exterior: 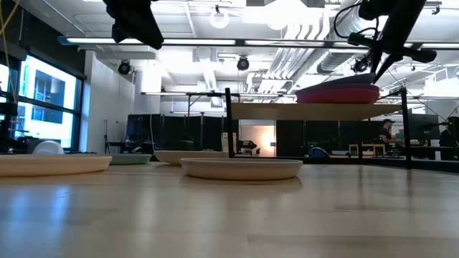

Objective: Place and stack plates onto a shelf
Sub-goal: Stack the blue plate on top of the purple plate on the shelf

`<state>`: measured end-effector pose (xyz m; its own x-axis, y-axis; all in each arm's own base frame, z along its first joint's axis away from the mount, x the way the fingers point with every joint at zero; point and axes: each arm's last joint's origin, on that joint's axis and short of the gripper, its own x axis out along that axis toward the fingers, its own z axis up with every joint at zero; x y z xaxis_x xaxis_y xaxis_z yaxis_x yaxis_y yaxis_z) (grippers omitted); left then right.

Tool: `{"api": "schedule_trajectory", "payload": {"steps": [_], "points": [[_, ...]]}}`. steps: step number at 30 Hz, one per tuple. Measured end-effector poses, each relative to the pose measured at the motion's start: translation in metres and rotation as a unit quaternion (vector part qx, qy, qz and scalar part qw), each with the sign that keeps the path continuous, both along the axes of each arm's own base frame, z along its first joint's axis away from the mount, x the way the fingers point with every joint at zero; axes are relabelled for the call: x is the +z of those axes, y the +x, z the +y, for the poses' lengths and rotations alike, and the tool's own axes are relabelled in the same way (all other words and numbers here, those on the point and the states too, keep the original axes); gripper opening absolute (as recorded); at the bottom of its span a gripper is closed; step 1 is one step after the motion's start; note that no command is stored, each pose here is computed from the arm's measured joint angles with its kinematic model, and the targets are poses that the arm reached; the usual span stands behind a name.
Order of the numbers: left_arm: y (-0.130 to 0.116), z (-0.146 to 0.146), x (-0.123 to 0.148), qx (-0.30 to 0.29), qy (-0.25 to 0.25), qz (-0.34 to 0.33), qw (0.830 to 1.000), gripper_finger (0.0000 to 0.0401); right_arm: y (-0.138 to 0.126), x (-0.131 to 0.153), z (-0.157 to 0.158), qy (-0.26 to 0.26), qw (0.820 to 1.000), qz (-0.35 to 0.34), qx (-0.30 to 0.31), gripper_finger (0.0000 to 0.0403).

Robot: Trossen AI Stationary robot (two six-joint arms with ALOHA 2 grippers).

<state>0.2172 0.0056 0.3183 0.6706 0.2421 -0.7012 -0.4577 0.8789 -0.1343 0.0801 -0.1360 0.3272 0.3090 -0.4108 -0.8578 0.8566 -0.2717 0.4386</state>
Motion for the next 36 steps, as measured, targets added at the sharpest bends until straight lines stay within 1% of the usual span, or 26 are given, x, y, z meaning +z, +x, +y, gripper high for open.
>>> {"api": "schedule_trajectory", "payload": {"steps": [26, 30, 36], "points": [[0.0001, 0.0000, -0.0001, 0.000, 0.000, 0.000, 1.000, 0.0078, -0.0001, -0.0001, 0.0002, 0.001, 1.000, 0.001, 0.001, 0.0001], [0.0001, 0.0000, 0.0000, 0.000, 0.000, 0.000, 1.000, 0.0078, -0.0001, -0.0001, 0.0002, -0.004, 1.000, 0.007, 0.014, 0.0001], [0.0000, 0.0000, 0.0000, 0.000, 0.000, 0.000, 1.000, 0.0078, -0.0007, -0.0003, 0.0002, -0.006, 1.000, 0.016, 0.010, 0.0001]]}}
